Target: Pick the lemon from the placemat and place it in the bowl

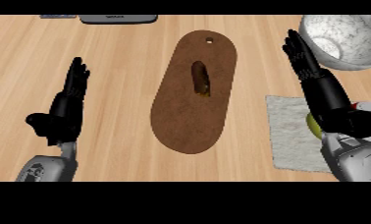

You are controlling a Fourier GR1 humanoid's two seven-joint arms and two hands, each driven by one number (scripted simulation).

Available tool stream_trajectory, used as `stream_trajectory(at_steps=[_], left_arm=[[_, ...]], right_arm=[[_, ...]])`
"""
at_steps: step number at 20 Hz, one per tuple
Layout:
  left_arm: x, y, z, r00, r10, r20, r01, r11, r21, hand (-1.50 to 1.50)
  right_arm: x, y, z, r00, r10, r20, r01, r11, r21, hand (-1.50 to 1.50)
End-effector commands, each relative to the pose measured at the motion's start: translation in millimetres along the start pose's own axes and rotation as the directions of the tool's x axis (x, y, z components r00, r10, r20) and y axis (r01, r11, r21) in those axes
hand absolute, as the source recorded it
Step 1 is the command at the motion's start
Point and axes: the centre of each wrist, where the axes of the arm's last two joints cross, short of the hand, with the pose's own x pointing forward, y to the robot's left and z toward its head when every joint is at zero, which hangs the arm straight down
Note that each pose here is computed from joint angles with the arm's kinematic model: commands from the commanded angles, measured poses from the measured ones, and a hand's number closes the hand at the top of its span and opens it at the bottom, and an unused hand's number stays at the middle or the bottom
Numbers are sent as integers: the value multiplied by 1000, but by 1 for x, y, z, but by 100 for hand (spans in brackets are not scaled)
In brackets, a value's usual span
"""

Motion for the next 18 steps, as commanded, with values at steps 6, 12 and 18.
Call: stream_trajectory(at_steps=[6, 12, 18], left_arm=[[-7, -21, 20, 975, 154, -163, -186, 962, -202, 0], [-1, -39, 21, 956, 199, -217, -260, 915, -309, 0], [14, -44, 13, 958, 189, -217, -259, 894, -366, 0]], right_arm=[[-26, -66, 75, 966, 203, 162, -98, 863, -495, 150], [-84, -40, 146, 971, 236, 49, -108, 608, -787, -150], [-92, -22, 222, 878, 459, -136, -429, 628, -650, -150]])
